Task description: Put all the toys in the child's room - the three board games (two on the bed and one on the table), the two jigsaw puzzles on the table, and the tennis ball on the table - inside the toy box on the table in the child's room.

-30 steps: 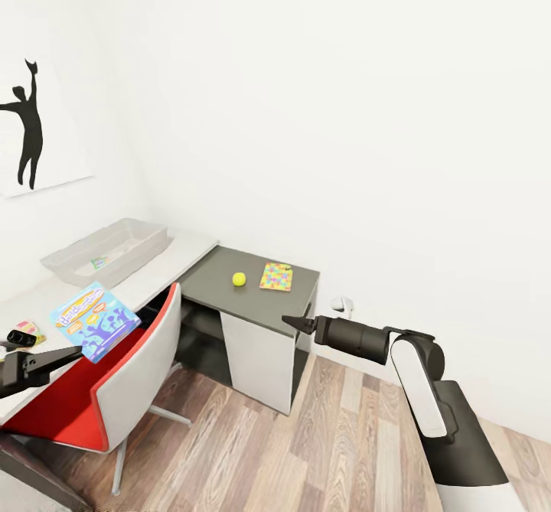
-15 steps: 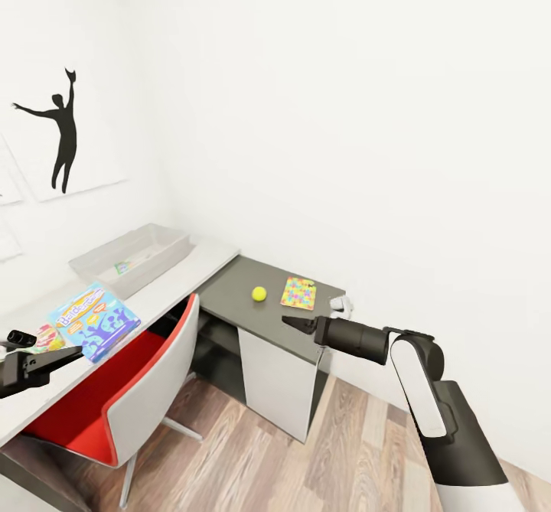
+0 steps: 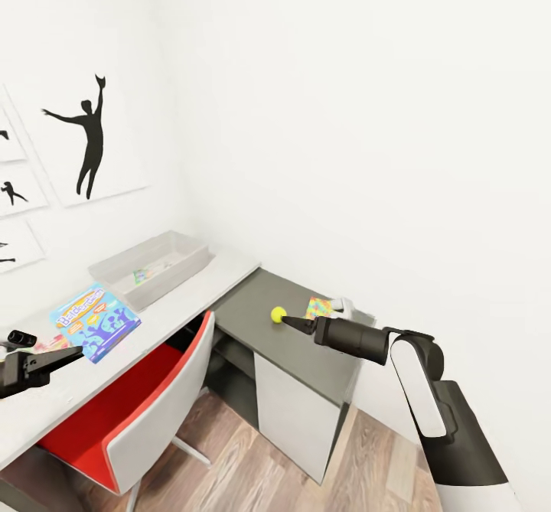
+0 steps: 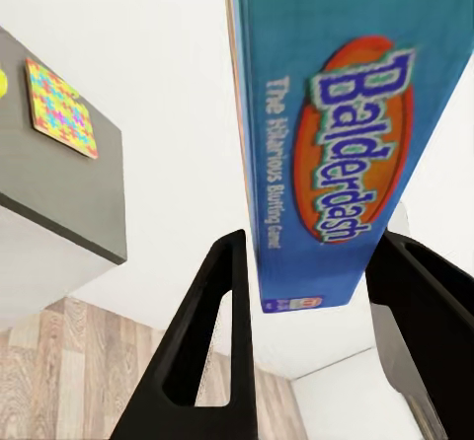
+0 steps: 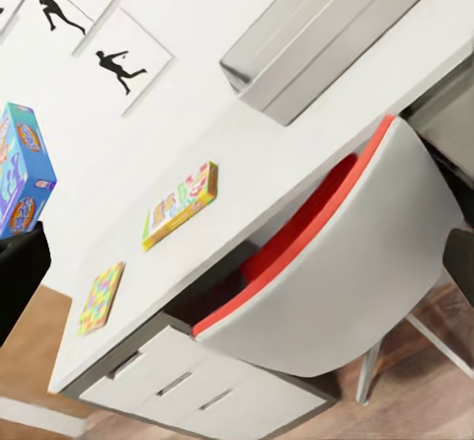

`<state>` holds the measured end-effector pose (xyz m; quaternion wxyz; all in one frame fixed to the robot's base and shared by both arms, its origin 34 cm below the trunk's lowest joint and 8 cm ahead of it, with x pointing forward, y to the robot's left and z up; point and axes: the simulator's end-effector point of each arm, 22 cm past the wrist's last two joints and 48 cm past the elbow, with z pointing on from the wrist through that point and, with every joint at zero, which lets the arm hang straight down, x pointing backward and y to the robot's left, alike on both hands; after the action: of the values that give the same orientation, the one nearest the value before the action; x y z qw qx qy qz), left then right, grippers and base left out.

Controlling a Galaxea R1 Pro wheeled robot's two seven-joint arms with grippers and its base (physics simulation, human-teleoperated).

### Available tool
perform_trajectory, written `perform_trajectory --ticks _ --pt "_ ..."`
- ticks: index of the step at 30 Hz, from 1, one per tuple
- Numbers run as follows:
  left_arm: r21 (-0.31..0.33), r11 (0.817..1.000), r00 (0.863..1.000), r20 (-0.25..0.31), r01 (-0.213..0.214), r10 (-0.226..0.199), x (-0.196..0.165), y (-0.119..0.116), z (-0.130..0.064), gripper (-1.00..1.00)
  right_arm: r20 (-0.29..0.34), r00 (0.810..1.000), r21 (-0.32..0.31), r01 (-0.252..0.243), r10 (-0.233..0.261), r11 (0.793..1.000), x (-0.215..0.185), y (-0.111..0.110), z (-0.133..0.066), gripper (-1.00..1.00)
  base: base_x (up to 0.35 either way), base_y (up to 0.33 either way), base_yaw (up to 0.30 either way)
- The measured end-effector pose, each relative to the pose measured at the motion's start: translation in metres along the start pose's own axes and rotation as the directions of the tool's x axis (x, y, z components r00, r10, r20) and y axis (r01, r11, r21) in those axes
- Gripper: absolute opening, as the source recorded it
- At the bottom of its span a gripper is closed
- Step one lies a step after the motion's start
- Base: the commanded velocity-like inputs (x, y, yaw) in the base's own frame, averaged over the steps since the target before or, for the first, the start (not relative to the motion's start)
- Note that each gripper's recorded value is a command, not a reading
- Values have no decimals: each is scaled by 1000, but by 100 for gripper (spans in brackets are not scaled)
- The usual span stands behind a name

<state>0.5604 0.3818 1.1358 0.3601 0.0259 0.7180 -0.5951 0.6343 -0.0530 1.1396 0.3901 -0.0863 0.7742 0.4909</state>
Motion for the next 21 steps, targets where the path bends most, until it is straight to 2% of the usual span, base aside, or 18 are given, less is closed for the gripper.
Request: perform_trajectory --ticks 6,13,21 --pt "0 1000 1000 0 -1 1 0 0 0 -100 1 1000 0 -1 1 1000 0 0 0 100 283 0 29" --pt "1 1000 1000 1 -2 2 -1 0 0 -100 -2 1000 4 -8 8 1000 1 -3 1 100 49 0 9" --pt "1 1000 1000 1 -2 2 0 0 0 -100 -4 1000 18 -6 6 1000 2 -6 1 100 93 0 218"
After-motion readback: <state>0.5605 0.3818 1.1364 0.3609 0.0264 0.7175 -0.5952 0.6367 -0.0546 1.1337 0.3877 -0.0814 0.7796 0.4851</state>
